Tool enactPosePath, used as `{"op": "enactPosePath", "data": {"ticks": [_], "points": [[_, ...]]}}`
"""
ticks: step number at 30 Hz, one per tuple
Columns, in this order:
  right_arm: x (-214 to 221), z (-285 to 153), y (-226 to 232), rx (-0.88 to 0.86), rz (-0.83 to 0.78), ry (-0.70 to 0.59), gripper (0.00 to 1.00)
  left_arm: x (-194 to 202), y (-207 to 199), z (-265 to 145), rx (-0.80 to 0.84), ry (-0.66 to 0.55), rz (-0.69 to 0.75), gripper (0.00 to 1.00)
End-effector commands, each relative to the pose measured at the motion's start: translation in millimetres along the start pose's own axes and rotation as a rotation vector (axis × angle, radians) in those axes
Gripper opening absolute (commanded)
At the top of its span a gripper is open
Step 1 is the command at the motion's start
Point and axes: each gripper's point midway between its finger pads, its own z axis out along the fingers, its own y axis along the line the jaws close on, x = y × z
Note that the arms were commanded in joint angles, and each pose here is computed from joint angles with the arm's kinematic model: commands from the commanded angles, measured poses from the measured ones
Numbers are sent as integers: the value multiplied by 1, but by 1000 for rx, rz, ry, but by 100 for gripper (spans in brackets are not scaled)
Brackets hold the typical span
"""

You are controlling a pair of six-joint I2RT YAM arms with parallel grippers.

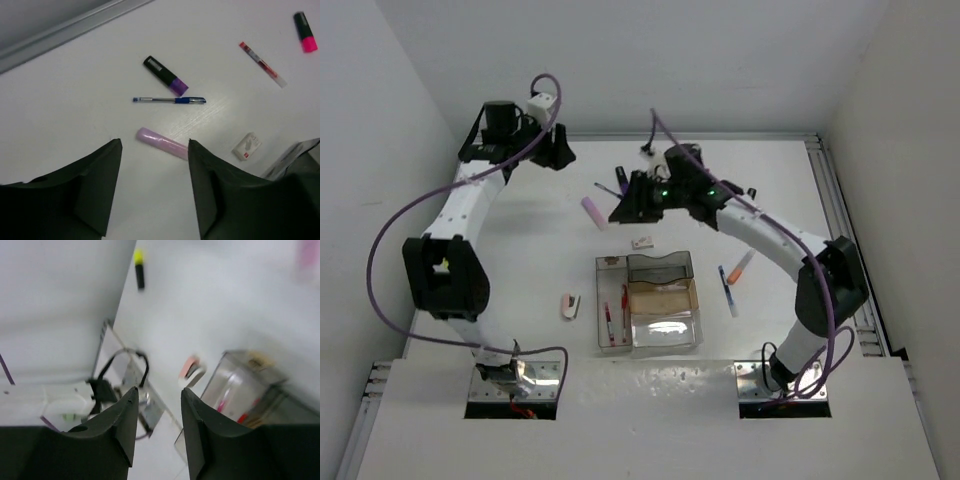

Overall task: Sort the stationery into containers
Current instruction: Grab a piece of stationery with the left arm

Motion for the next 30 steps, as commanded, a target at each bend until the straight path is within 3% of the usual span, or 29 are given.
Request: {"op": "enactPosePath", "data": {"ticks": [1, 2, 3, 4, 13, 17, 30], "points": [[-63, -50, -5, -15, -57, -158, 38, -24, -6, 39, 134, -23, 261, 59], [-67, -57, -14, -4, -45, -170, 38, -25, -5, 48, 157, -24, 283, 48], [-79, -72, -32, 24, -22, -207, 38, -8, -5, 68, 227, 0, 295, 46], [-78, -80, -42, 37, -4, -215, 37, -18, -5, 74, 246, -24, 323, 46], [-70, -145, -112, 119, 137, -271, 35, 10, -25, 149, 453, -78, 551, 52], [-64, -156, -120, 137, 154, -252, 34, 31, -21, 176, 509, -48, 559, 53], [-69, -158, -136, 148, 213, -246, 34, 88, -29, 197, 581, 61, 504, 62]]}}
